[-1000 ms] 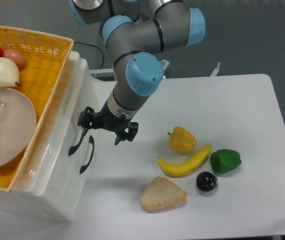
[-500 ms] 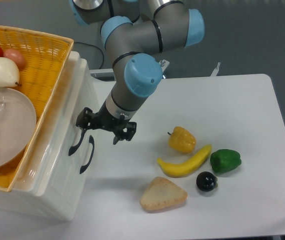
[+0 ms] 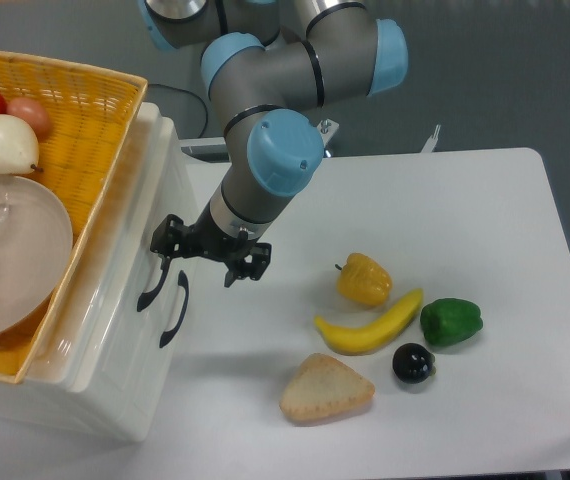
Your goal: Slide open the top white drawer
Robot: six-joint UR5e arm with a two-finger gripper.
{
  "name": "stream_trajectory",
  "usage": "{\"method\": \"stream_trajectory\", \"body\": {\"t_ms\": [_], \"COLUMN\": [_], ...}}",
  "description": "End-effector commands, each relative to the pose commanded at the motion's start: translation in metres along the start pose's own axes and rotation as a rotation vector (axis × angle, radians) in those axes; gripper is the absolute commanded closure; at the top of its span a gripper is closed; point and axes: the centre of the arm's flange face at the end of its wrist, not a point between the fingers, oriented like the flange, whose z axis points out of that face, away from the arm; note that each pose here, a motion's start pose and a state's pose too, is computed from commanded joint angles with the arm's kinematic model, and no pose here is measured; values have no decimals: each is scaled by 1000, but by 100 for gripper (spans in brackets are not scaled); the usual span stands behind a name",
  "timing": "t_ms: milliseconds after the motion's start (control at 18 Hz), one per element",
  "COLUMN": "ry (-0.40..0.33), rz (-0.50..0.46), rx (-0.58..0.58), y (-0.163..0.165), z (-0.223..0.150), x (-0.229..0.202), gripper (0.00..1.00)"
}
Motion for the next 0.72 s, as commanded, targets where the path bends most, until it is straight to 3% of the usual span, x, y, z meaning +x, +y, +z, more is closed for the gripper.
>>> {"method": "stream_trajectory", "body": {"t_ms": [722], "ry": [3], "rz": [11], "rx": [-9], "y": [-1], "z": [6], "x": [5], "gripper": [0]}}
